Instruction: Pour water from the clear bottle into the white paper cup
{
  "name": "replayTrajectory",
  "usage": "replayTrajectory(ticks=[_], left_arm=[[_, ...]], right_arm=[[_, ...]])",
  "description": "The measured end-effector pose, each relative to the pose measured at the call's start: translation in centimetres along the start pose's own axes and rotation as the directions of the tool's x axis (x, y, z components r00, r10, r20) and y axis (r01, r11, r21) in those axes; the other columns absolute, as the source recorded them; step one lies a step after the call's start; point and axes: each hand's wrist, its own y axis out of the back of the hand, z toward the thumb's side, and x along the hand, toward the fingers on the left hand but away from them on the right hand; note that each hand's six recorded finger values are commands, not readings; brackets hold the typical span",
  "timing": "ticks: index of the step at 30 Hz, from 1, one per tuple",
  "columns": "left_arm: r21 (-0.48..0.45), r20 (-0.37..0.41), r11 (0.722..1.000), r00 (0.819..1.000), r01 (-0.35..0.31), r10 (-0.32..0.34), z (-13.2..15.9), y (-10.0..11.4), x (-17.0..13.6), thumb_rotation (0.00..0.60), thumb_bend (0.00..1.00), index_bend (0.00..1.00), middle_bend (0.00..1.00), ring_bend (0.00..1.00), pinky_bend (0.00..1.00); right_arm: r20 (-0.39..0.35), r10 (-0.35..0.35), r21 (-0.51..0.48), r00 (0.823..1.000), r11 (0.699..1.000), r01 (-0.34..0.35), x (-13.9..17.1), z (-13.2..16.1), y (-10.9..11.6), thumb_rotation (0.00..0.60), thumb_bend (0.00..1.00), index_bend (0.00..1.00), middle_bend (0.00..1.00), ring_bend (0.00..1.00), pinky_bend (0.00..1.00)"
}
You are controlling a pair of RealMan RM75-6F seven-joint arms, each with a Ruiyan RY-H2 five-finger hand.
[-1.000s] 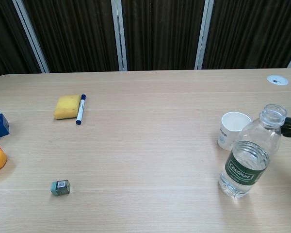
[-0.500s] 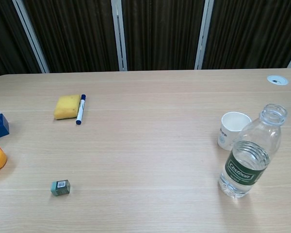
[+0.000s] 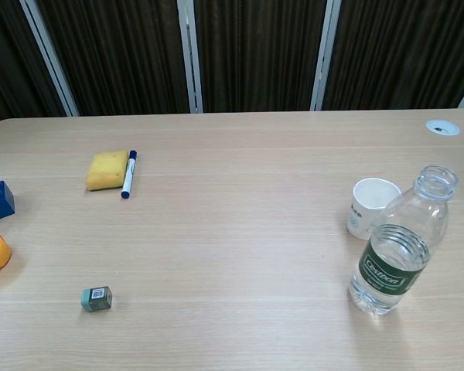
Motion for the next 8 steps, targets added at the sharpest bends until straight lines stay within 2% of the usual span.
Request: replayTrajectory(ticks=[4,8], left_arm=[[-0.005,0.001,1.000,1.000,-0.001,0.001,-0.11,0.07,0.11,0.600,0.00,0.00,0.00,0.00,0.00],[-0.007,-0.003,1.000,1.000,-0.010,0.010,-0.25,0.26,0.22,0.600,0.00,0.00,0.00,0.00,0.00]], right_arm=[[0.025,-0.039,0.026,0.999,0.999,0.038,-0.09,-0.45,0.71,0.600,0.00,0.00,0.00,0.00,0.00],[0.017,-0.025,0.058,1.000,0.998,0.024,0.24,-0.61,0.30,0.600,0.00,0.00,0.00,0.00,0.00]])
